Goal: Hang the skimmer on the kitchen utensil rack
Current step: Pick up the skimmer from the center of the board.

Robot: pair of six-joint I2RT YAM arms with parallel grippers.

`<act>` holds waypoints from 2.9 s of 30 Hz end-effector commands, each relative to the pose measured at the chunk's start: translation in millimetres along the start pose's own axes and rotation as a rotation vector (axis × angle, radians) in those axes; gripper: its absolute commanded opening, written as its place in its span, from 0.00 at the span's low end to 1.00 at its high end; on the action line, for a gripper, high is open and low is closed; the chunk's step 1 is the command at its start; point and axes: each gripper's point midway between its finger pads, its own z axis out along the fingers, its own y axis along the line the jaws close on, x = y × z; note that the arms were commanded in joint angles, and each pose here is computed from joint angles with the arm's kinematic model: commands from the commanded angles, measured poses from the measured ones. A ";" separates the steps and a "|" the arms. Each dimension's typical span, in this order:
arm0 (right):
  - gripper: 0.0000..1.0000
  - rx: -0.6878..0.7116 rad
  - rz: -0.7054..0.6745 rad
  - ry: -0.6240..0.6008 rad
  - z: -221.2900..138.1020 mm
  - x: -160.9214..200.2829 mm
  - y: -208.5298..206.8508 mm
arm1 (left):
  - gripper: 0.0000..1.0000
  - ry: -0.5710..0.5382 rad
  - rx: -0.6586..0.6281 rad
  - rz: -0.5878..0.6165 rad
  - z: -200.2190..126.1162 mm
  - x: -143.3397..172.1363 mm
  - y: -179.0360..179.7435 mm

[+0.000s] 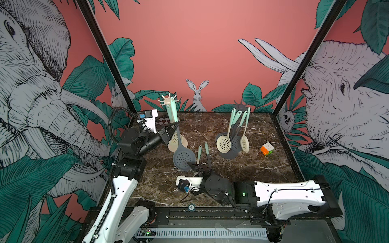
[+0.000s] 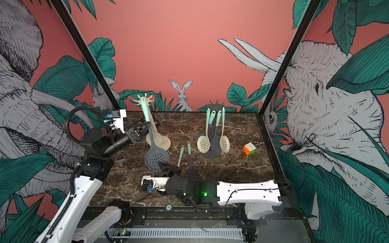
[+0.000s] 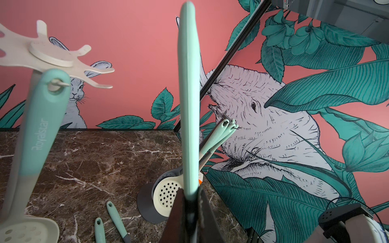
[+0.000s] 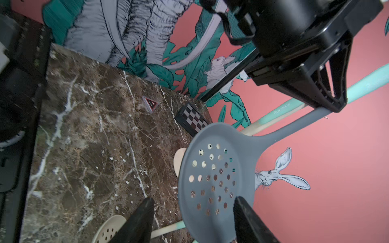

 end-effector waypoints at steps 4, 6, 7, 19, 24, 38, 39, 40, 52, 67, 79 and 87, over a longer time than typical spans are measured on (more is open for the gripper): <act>0.63 -0.123 0.317 -0.148 -9.1 -37.2 -22.4 | 0.00 -0.054 0.059 0.055 -6.8 -15.1 -22.0; 0.61 -0.136 0.433 -0.177 -6.9 -42.4 -37.2 | 0.00 -0.062 0.069 0.058 -7.9 -14.9 -23.4; 0.61 -0.157 0.482 -0.195 -6.4 -45.1 -42.3 | 0.00 -0.065 0.073 0.060 -8.3 -14.7 -23.9; 0.50 -0.187 1.032 -0.300 34.9 -37.1 -124.4 | 0.00 -0.092 0.155 0.084 -19.1 -6.9 -37.6; 0.47 -0.251 1.062 -0.305 50.8 -38.0 -122.1 | 0.00 -0.097 0.159 0.078 -21.8 -4.3 -37.7; 0.23 -0.277 1.137 -0.326 74.6 -31.0 -129.4 | 0.00 -0.104 0.167 0.054 -21.9 -1.1 -35.3; 0.24 -0.256 1.142 -0.312 76.1 -26.4 -131.2 | 0.00 -0.103 0.157 0.052 -22.1 -0.5 -33.6; 0.25 -0.252 1.138 -0.306 76.1 -25.8 -131.1 | 0.00 -0.104 0.149 0.054 -22.5 -0.8 -33.0; 0.00 -0.223 1.081 -0.255 72.6 -18.6 -133.6 | 0.00 -0.091 0.084 0.084 -25.2 -0.3 -27.1; 0.00 -0.405 1.165 -0.269 88.2 24.5 -142.8 | 0.58 -0.137 -0.088 0.186 -54.5 1.7 -16.7; 0.00 -0.701 1.133 -0.398 73.0 2.1 -111.1 | 0.56 -0.082 -0.031 0.169 -31.5 8.3 -8.3; 0.00 -0.713 1.065 -0.407 51.5 -3.9 -101.2 | 0.51 -0.039 0.061 0.133 -8.4 7.2 -9.2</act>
